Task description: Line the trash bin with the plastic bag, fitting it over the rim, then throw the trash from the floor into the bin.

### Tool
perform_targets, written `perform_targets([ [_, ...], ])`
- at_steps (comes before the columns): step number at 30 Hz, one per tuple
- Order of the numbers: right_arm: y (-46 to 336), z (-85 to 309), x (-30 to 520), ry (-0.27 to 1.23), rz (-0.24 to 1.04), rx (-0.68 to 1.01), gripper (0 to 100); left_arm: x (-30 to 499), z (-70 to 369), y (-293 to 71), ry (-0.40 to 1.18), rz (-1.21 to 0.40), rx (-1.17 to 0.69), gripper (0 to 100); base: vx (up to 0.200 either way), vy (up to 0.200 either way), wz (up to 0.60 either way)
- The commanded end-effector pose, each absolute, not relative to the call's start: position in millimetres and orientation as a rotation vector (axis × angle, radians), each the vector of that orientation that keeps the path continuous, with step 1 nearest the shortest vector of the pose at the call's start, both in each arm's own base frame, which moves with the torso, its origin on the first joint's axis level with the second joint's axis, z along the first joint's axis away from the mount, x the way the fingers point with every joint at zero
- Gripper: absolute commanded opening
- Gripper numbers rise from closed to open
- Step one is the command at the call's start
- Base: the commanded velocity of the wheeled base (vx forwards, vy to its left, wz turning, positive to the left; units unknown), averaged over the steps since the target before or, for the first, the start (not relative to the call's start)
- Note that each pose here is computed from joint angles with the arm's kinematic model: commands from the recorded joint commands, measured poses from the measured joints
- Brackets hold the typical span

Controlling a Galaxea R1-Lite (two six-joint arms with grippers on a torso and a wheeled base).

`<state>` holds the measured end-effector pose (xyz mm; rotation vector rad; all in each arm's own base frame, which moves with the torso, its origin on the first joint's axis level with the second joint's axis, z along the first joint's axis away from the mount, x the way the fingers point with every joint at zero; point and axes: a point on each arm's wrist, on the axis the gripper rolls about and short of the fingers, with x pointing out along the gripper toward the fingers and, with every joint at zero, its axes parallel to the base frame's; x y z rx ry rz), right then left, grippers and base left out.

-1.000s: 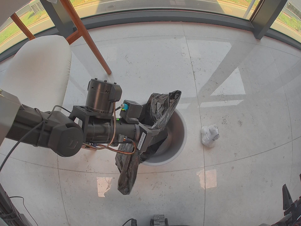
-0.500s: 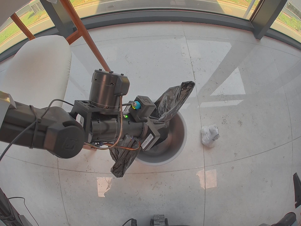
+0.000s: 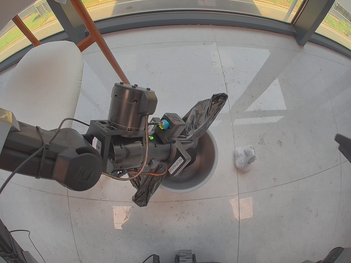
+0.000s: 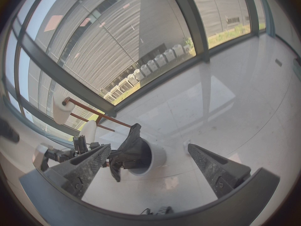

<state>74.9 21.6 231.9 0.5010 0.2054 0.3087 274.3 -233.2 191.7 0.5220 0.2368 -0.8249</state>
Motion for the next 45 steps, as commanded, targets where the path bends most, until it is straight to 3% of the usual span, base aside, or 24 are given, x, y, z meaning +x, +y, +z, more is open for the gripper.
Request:
perform_targets([
  [1,90.3,243.1,230.2,0.584,0.408,0.673,100,267.2,186.0,-234.9,0.246,-0.746,0.557,0,0.0,0.0,0.0],
  [19,123.2,231.7,277.4,0.763,0.453,0.664,100,261.3,190.4,-245.5,0.191,-0.757,0.55,0,0.0,0.0,0.0],
  [45,154.2,228.2,355.4,0.712,0.459,0.665,100,257.9,188.5,-243.1,0.202,-0.742,0.557,0,0.0,0.0,0.0],
])
